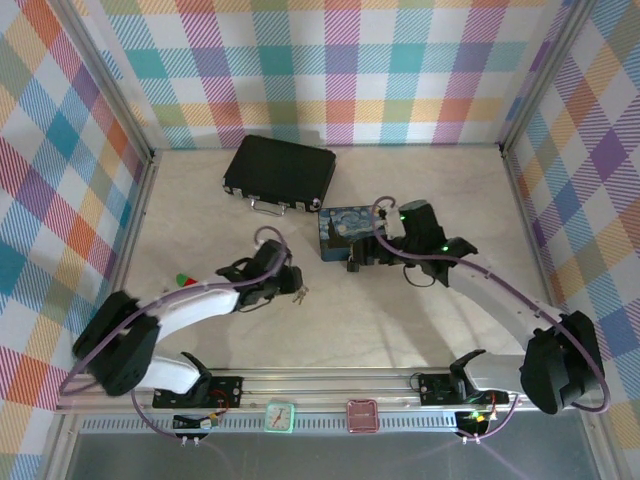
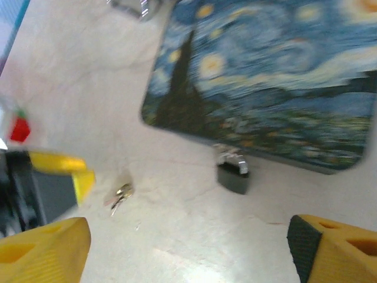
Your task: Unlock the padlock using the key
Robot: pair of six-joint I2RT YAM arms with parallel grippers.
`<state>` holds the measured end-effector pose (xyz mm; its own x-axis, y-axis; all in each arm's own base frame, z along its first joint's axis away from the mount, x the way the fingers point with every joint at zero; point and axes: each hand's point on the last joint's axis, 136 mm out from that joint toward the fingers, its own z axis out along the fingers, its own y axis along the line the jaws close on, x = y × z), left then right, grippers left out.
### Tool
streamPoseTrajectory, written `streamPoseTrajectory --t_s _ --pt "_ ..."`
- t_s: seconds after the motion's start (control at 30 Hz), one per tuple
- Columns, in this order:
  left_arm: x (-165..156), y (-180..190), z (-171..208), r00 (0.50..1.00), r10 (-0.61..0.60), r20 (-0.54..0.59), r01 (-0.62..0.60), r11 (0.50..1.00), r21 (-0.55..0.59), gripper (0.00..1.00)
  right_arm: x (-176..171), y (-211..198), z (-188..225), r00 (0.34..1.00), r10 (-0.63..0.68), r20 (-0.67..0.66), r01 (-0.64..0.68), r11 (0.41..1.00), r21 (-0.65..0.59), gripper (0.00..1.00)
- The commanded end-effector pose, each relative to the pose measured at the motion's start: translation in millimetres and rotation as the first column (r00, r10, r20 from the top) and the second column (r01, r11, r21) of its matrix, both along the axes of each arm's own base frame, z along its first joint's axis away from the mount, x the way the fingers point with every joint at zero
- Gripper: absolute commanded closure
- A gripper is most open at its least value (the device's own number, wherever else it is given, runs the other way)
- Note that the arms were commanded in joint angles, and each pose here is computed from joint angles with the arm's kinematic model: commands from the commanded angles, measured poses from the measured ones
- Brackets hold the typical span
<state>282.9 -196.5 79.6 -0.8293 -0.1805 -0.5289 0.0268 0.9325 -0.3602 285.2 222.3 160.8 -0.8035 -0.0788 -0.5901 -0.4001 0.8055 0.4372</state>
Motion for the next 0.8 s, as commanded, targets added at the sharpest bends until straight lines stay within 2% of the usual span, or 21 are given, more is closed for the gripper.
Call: streamPoseTrajectory --t_s 0.0,0.1,0.23,0.37,0.47,0.57,0.77 --pt "23.7 33.5 41.5 0.988 0.117 0.098 -0.112 0.992 -0.052 0.55 -2.5 29.1 -1.6 0.998 0.066 -0.014 -0.066 0.998 -0.007 0.23" --pt "42.4 68.6 59.2 0.962 0.238 0.131 -0.223 0.967 -0.121 0.53 -14.9 61.9 -18.0 0.988 0.143 -0.057 -0.146 0.988 -0.052 0.34" --pt "56.7 106.1 69.9 0.916 0.369 0.155 -0.337 0.921 -0.195 0.52 -33.6 111.5 -47.0 0.966 0.205 -0.160 -0.219 0.973 -0.076 0.43" --pt "60.3 123.0 71.9 0.892 0.426 0.152 -0.383 0.890 -0.247 0.51 -46.9 146.5 -78.7 0.940 0.234 -0.248 -0.269 0.956 -0.120 0.49" --pt "56.3 125.0 69.1 0.893 0.424 0.150 -0.382 0.891 -0.244 0.51 -46.2 154.2 -100.8 0.940 0.227 -0.255 -0.285 0.932 -0.223 0.49" --pt "49.2 126.8 62.4 0.897 0.420 0.140 -0.382 0.894 -0.234 0.50 -43.6 155.3 -113.4 0.930 0.277 -0.243 -0.344 0.888 -0.306 0.50" --pt "41.8 128.2 57.1 0.902 0.409 0.137 -0.373 0.900 -0.226 0.50 -33.2 147.3 -114.4 0.872 0.447 -0.197 -0.485 0.739 -0.468 0.47"
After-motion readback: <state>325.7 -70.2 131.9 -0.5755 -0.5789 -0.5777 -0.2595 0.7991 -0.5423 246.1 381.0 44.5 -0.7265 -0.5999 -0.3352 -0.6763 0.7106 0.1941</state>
